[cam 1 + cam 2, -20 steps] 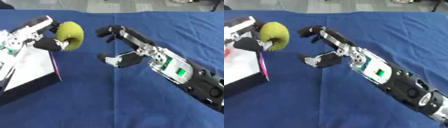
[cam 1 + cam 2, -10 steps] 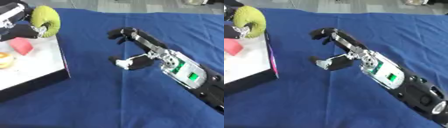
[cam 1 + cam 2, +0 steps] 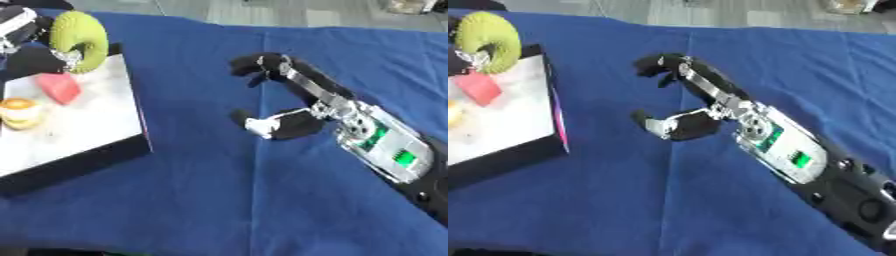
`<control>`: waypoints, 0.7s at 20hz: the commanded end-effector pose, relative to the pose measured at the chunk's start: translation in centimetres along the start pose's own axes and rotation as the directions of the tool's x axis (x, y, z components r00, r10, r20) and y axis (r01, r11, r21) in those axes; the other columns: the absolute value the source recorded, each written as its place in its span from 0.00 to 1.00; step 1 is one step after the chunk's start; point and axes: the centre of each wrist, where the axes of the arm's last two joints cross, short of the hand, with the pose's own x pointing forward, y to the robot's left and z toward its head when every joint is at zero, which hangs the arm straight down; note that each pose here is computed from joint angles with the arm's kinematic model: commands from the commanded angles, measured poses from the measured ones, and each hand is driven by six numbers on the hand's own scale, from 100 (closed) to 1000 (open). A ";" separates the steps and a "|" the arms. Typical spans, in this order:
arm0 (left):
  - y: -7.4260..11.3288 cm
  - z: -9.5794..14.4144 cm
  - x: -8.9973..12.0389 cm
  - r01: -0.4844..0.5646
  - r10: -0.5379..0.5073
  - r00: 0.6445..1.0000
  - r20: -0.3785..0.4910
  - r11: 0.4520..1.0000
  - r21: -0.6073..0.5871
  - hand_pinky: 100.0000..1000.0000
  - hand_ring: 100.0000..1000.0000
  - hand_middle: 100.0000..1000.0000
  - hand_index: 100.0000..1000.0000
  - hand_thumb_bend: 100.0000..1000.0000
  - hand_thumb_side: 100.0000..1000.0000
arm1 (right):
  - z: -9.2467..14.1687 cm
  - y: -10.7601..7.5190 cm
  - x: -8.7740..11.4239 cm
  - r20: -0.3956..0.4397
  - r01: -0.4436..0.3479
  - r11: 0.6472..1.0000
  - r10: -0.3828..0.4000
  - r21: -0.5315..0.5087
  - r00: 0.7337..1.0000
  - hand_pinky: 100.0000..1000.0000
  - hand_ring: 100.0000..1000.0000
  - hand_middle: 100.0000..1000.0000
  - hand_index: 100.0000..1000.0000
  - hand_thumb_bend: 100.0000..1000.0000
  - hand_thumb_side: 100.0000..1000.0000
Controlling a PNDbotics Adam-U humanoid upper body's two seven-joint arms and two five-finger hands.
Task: Pick up the objects with one hand, pass them to the other hand, and then place them into the box on the other side of the table.
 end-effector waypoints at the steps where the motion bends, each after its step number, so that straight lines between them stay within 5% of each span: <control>1: 2.1 0.7 -1.0 0.024 -0.021 0.999 -0.035 0.998 0.060 0.83 0.69 0.30 0.34 0.00 0.11 | 0.1 -0.9 0.3 0.008 -0.035 0.999 0.035 -0.006 0.999 0.71 0.82 0.73 0.85 0.26 0.24; 14: 1.7 0.6 -4.1 0.045 -0.040 0.992 -0.121 0.998 0.043 0.83 0.71 0.37 0.41 0.00 0.07 | 0.1 -0.7 0.1 0.005 -0.043 0.999 0.043 -0.007 0.999 0.71 0.81 0.73 0.85 0.26 0.24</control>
